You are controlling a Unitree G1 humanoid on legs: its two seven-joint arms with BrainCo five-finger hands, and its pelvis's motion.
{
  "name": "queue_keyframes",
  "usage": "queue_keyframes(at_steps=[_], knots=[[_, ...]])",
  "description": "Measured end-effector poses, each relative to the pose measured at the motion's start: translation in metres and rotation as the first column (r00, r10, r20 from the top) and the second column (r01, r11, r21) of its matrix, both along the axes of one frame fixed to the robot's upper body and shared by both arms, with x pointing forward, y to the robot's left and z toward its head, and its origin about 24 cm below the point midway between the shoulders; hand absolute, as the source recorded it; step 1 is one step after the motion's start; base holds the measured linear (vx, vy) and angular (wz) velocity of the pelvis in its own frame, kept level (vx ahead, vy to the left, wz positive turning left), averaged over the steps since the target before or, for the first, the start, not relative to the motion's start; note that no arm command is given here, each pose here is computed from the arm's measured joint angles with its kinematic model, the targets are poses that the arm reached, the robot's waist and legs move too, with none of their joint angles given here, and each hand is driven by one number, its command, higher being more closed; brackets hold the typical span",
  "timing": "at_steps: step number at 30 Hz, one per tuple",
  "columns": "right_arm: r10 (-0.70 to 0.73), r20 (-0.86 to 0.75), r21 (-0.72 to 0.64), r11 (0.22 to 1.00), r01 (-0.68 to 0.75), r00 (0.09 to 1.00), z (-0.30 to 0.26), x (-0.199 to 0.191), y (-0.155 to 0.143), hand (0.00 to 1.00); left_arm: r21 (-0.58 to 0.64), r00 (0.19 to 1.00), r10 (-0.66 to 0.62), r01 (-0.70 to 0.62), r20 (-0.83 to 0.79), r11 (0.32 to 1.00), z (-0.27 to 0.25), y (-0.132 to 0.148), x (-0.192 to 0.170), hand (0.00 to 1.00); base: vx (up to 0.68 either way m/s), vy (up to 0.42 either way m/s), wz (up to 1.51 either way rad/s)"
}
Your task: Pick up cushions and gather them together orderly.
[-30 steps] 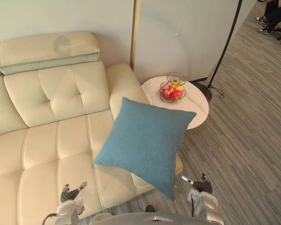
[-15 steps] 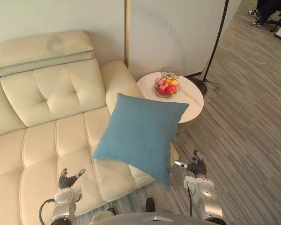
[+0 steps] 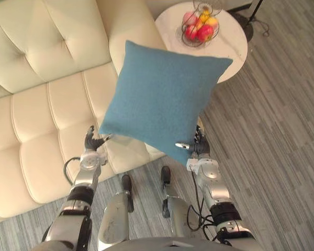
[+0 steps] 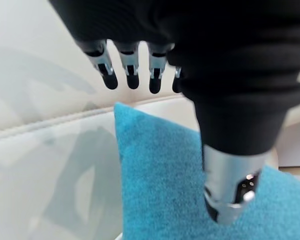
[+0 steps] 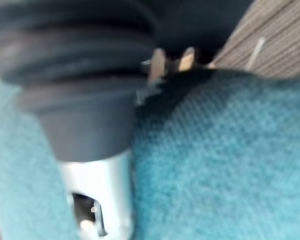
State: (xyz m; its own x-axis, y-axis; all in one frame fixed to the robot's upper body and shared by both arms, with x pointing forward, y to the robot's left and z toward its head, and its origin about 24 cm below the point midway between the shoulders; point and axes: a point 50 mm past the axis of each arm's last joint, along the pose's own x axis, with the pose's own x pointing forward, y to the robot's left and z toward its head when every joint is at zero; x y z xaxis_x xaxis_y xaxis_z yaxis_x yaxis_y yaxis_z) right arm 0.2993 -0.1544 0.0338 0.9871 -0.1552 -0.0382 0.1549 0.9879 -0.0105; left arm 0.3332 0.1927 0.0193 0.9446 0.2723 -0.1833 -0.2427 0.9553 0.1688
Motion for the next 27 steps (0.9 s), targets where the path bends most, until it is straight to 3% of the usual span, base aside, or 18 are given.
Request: queue_keyframes(at_steps=[4, 5, 7, 8, 19, 24, 27], knots=[[0.008, 0.11, 0.005, 1.0, -0.009, 0.994, 0.028, 0.009, 0.009, 0.0, 0.069, 0.992, -0.064, 0.057, 0.11, 0.996, 0.042, -0.012, 0.028, 0.0, -0.1, -0.023, 0.05], [0.011, 0.127, 0.005, 1.0, -0.011, 0.992, 0.033, 0.01, 0.012, 1.0, 0.079, 0.989, -0.079, 0.07, 0.126, 0.994, 0.049, -0.016, 0.033, 0.0, -0.08, -0.029, -0.01], [0.032, 0.175, 0.002, 0.999, -0.033, 0.984, 0.046, 0.014, 0.019, 1.0, 0.105, 0.983, -0.103, 0.087, 0.149, 0.991, 0.065, -0.022, 0.043, 0.0, -0.05, -0.036, -0.08], [0.035, 0.186, 0.002, 0.999, -0.036, 0.982, 0.049, 0.015, 0.02, 1.0, 0.111, 0.982, -0.105, 0.089, 0.154, 0.99, 0.068, -0.022, 0.045, 1.0, -0.03, -0.056, -0.09], [0.054, 0.367, 0.016, 0.998, -0.064, 0.929, 0.101, 0.022, 0.028, 1.0, 0.259, 0.958, -0.148, 0.082, 0.246, 0.962, 0.123, -0.02, 0.065, 1.0, 0.0, -0.049, -0.01], [0.058, 0.415, 0.024, 0.997, -0.075, 0.908, 0.114, 0.02, 0.028, 1.0, 0.231, 0.931, -0.167, 0.094, 0.323, 0.968, 0.138, -0.027, 0.063, 1.0, 0.01, -0.029, -0.01], [0.047, 0.422, 0.074, 0.994, -0.086, 0.905, 0.114, 0.017, 0.03, 1.0, 0.147, 0.909, -0.14, 0.089, 0.394, 0.985, 0.135, -0.027, 0.049, 1.0, 0.04, -0.062, -0.06]])
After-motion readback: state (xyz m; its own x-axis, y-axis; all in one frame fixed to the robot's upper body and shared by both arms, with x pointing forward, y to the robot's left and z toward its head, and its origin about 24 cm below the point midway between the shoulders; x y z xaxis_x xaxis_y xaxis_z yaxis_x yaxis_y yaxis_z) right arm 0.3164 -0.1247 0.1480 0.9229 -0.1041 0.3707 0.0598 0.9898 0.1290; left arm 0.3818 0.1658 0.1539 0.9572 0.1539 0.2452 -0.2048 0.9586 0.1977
